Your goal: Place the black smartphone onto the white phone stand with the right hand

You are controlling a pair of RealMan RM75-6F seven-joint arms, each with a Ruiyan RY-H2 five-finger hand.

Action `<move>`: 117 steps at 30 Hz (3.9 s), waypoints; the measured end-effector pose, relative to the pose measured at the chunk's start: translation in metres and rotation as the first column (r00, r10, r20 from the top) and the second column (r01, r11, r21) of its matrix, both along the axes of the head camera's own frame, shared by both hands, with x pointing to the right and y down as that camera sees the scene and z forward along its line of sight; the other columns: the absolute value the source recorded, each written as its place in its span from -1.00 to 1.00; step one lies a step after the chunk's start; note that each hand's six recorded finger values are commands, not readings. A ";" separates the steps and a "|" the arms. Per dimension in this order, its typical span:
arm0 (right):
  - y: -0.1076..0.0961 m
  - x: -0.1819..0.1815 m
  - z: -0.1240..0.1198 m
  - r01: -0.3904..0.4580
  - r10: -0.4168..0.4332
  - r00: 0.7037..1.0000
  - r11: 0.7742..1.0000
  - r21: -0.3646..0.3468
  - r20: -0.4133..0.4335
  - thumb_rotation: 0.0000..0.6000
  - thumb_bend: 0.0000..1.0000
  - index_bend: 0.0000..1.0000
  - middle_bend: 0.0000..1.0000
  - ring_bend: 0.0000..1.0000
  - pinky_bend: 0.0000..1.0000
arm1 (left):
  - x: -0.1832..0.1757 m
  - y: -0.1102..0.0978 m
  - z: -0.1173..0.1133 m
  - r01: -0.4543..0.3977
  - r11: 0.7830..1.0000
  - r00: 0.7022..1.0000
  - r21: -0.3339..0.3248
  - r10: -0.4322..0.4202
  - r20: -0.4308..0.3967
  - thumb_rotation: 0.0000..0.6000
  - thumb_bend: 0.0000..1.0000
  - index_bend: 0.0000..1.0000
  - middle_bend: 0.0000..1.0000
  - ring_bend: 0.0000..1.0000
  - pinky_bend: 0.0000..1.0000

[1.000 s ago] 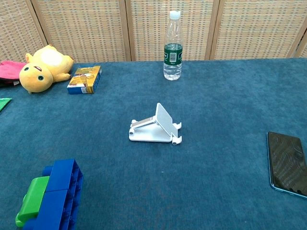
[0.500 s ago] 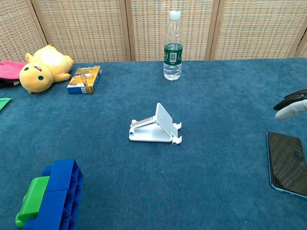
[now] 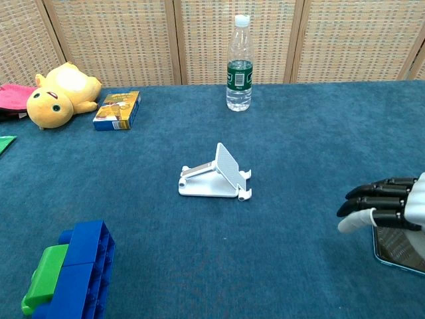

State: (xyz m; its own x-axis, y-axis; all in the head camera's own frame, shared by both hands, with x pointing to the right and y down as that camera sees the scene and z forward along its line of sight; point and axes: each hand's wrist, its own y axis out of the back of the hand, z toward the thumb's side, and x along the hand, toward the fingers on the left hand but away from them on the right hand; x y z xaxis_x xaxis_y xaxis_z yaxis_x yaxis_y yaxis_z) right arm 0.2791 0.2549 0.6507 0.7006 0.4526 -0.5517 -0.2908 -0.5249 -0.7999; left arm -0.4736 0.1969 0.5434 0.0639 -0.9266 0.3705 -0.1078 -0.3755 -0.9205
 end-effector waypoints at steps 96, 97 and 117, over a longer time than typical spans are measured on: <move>-0.088 0.095 0.063 -0.777 0.728 0.589 0.630 0.003 -0.352 1.00 -0.70 -0.74 -0.64 -0.66 -0.60 | 0.001 -0.001 0.006 0.004 0.999 1.000 -0.043 -0.004 0.010 1.00 -1.00 -1.00 -1.00 -1.00 -1.00; -0.088 0.096 0.064 -0.778 0.729 0.586 0.628 0.007 -0.354 1.00 -0.69 -0.73 -0.64 -0.66 -0.60 | 0.001 -0.001 0.006 0.004 0.999 1.000 -0.044 -0.003 0.010 1.00 -1.00 -1.00 -1.00 -1.00 -1.00; -0.090 0.120 0.079 -0.748 0.711 0.566 0.656 0.103 -0.416 1.00 -0.66 -0.41 -0.37 -0.38 -0.42 | 0.001 -0.002 0.009 0.007 0.998 1.000 -0.055 -0.006 0.017 1.00 -1.00 -1.00 -1.00 -1.00 -1.00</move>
